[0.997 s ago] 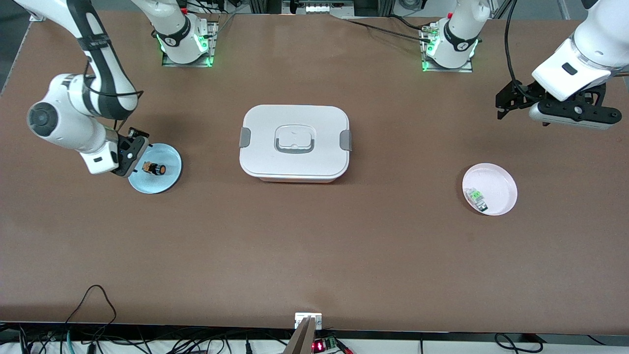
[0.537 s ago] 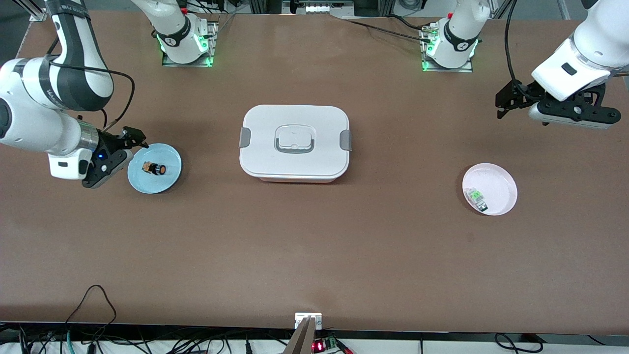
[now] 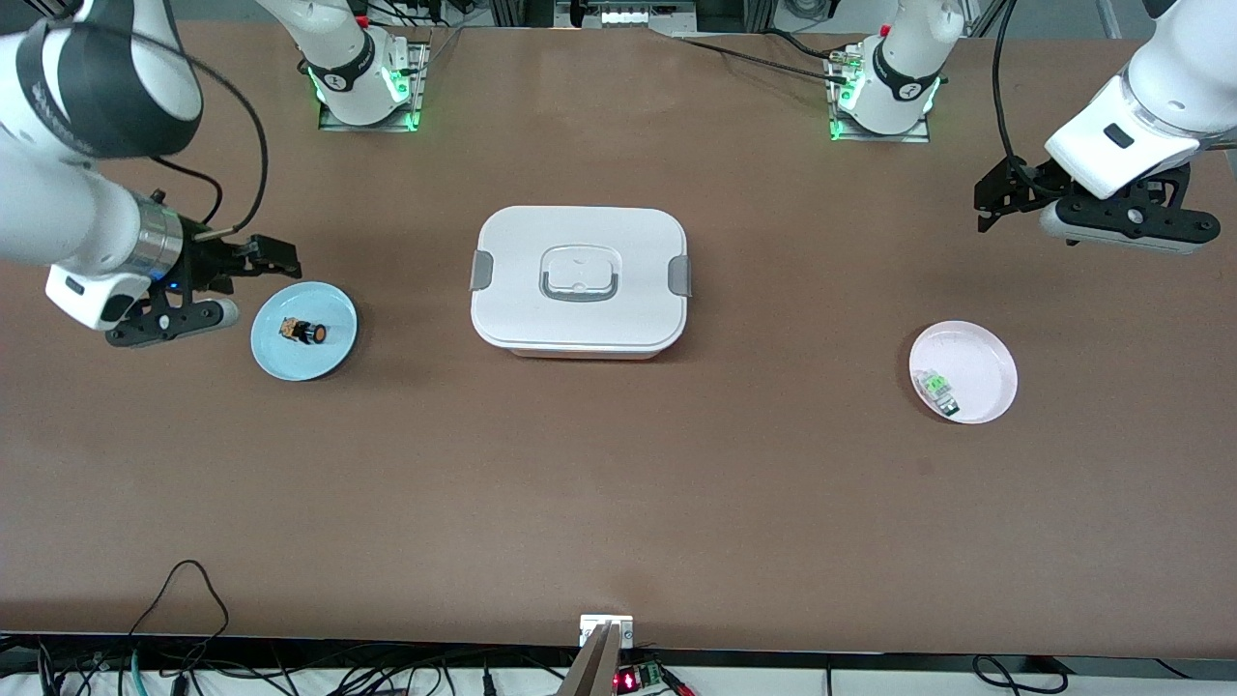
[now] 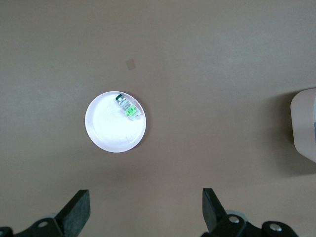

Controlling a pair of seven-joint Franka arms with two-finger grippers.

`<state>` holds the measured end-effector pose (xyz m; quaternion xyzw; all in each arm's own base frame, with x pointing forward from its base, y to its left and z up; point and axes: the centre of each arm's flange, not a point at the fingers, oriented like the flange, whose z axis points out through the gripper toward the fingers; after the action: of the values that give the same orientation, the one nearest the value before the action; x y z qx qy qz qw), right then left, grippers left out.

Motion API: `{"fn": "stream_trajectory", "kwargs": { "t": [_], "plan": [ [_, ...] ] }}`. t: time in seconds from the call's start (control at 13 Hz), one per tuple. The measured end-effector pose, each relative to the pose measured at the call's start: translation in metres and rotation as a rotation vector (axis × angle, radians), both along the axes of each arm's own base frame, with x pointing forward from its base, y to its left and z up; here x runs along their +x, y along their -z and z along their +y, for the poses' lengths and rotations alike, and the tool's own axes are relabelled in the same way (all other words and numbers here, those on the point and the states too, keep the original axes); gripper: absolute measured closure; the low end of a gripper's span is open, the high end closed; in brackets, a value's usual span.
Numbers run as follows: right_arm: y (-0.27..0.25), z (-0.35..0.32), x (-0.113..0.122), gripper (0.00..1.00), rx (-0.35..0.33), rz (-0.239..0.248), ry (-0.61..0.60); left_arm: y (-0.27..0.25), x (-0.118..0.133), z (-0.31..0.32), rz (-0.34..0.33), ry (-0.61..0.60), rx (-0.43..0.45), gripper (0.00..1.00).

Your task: Transfer orange switch to right arm and place

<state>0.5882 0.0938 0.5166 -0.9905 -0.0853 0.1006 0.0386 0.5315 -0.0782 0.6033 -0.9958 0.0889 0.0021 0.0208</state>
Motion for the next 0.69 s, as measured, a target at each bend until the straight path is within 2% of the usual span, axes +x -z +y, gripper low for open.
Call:
{"fn": "stream_trajectory", "kwargs": {
  "t": [0.08, 0.23, 0.38, 0.54, 0.69],
  "plan": [
    [-0.012, 0.006, -0.001, 0.00, -0.044, -0.017, 0.000, 0.000, 0.000, 0.000, 0.000, 0.000, 0.000, 0.00],
    [-0.018, -0.008, 0.002, 0.00, -0.175, -0.050, -0.011, 0.000, 0.000, 0.000, 0.000, 0.000, 0.000, 0.00],
    [-0.020, -0.043, 0.007, 0.00, -0.240, -0.062, 0.033, 0.000, 0.000, 0.001, 0.001, -0.001, 0.000, 0.00],
    [-0.038, -0.080, 0.013, 0.00, -0.233, -0.092, 0.109, 0.001, -0.001, 0.002, 0.008, -0.003, 0.001, 0.00],
    [-0.061, -0.093, 0.015, 0.00, -0.166, -0.131, 0.161, 0.001, -0.001, 0.004, 0.013, -0.007, 0.002, 0.00]
  ]
}}
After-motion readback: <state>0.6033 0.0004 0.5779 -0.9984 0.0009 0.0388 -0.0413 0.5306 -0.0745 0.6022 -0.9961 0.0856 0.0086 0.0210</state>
